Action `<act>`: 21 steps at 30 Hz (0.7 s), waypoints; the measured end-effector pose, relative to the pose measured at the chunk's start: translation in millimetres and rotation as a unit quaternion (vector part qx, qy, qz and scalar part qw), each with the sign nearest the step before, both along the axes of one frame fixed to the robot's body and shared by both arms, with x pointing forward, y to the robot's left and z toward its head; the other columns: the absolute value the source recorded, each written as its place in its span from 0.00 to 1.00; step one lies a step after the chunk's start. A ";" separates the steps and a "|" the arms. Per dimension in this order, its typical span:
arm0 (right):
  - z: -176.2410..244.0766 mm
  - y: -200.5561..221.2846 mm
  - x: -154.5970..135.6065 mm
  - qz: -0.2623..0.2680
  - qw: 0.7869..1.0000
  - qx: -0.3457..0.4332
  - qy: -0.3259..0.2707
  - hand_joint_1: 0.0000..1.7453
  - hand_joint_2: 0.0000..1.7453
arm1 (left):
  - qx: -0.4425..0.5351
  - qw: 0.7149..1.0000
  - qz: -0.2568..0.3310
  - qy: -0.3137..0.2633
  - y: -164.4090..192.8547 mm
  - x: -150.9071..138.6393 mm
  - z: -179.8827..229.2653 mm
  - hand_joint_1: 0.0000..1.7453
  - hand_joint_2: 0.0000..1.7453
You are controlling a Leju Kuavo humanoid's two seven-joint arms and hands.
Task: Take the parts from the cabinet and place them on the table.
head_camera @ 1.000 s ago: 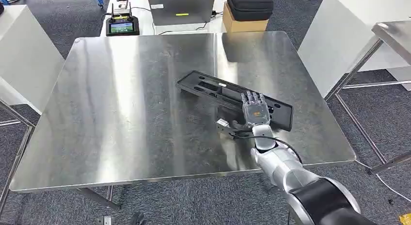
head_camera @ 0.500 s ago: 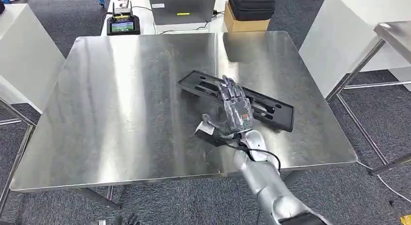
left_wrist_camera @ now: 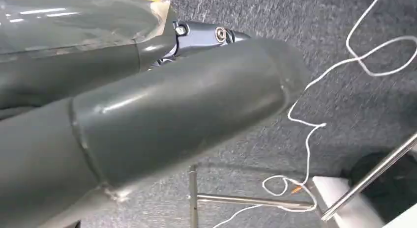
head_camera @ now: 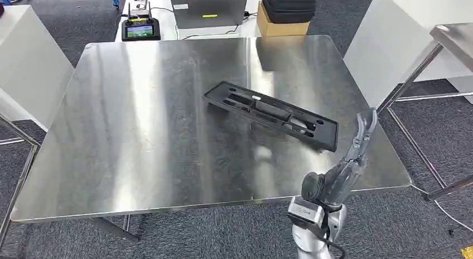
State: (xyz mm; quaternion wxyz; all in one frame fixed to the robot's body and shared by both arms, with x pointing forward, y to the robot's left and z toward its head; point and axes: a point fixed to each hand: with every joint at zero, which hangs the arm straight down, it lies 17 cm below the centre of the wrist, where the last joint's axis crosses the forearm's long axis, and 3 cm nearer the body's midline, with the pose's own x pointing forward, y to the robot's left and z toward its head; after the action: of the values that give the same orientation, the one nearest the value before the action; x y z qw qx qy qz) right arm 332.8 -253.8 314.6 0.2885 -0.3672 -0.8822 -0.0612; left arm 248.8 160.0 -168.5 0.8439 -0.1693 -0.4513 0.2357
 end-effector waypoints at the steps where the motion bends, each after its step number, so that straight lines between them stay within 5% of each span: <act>1: -15.0 2.6 7.4 0.029 0.999 0.037 0.019 0.00 0.00 | -0.001 1.000 0.013 0.000 4.7 -1.3 -0.7 0.00 0.00; 7: -59.9 48.7 29.1 0.143 0.983 0.085 0.081 0.00 0.00 | 0.001 0.998 0.066 0.018 21.0 -13.1 -8.7 0.00 0.00; 21: -82.4 91.9 40.1 0.220 0.966 0.068 0.119 0.00 0.00 | -0.007 0.995 0.095 0.043 27.3 -31.9 -18.5 0.00 0.00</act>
State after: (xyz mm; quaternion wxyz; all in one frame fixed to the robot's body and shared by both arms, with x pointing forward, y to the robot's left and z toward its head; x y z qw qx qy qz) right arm 372.9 -161.9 232.2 0.4219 -0.1481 -0.8944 -0.0119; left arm 216.9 187.3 -187.0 0.8350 -0.1210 -0.4272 0.3251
